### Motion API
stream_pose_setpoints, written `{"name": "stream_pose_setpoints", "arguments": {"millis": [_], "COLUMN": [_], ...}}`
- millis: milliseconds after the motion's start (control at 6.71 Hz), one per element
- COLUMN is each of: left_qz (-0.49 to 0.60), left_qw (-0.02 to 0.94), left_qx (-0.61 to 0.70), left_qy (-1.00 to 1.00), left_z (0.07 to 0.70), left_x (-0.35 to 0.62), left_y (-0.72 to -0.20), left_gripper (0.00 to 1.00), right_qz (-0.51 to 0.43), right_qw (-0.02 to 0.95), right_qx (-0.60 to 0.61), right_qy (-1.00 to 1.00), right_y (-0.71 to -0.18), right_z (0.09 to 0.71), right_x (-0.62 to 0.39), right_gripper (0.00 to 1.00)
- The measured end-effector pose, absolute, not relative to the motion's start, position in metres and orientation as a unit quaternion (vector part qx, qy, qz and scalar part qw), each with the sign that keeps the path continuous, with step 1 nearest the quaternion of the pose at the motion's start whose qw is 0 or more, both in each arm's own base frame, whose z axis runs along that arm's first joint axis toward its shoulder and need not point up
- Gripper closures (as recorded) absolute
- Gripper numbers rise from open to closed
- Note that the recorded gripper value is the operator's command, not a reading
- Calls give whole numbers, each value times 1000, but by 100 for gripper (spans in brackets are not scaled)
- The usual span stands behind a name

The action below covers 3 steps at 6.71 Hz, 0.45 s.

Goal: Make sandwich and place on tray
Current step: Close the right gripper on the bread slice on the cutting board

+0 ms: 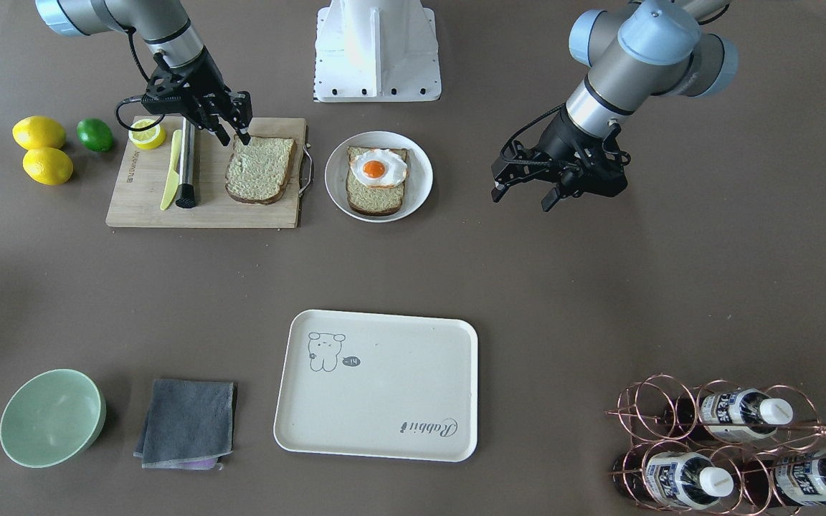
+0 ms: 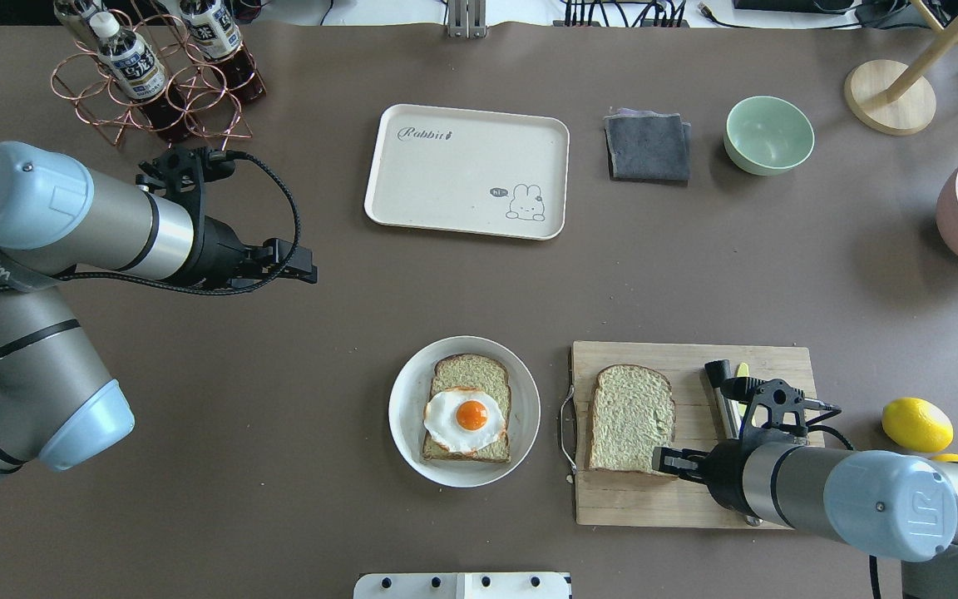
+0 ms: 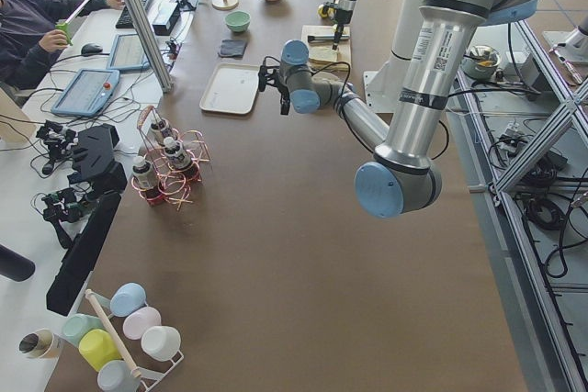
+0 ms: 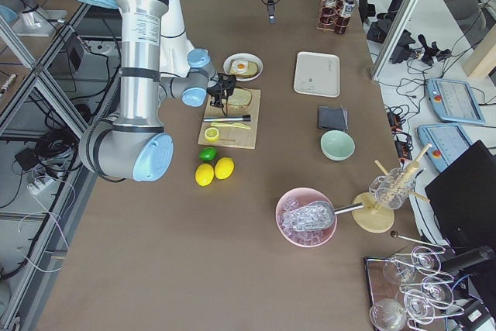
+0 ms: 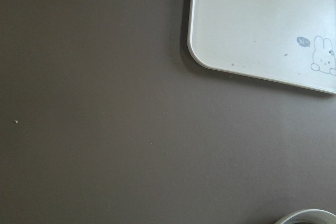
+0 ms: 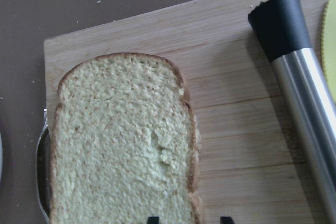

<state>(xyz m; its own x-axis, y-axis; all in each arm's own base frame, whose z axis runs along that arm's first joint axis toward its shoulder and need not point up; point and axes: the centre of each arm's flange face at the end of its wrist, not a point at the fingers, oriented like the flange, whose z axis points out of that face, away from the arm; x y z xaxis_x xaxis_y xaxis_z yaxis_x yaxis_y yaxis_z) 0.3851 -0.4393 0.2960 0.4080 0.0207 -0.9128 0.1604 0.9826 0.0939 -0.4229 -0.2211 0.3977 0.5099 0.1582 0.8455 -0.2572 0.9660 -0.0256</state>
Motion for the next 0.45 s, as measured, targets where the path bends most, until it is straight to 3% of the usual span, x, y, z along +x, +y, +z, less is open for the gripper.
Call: {"name": "stream_pose_setpoints", "arguments": {"millis": [447], "left_qz": [-42], "left_qw": [834], "left_qx": [85], "left_qy": [544], "left_z": [294], "left_x": [383], "left_y": [-438], "left_gripper": [2], "right_qz": [114], "right_qw": [868], "right_qx": [50], "right_qy": [-480], "right_y": [-216], "right_z": [398], "right_x": [-430], "right_gripper": [52]}}
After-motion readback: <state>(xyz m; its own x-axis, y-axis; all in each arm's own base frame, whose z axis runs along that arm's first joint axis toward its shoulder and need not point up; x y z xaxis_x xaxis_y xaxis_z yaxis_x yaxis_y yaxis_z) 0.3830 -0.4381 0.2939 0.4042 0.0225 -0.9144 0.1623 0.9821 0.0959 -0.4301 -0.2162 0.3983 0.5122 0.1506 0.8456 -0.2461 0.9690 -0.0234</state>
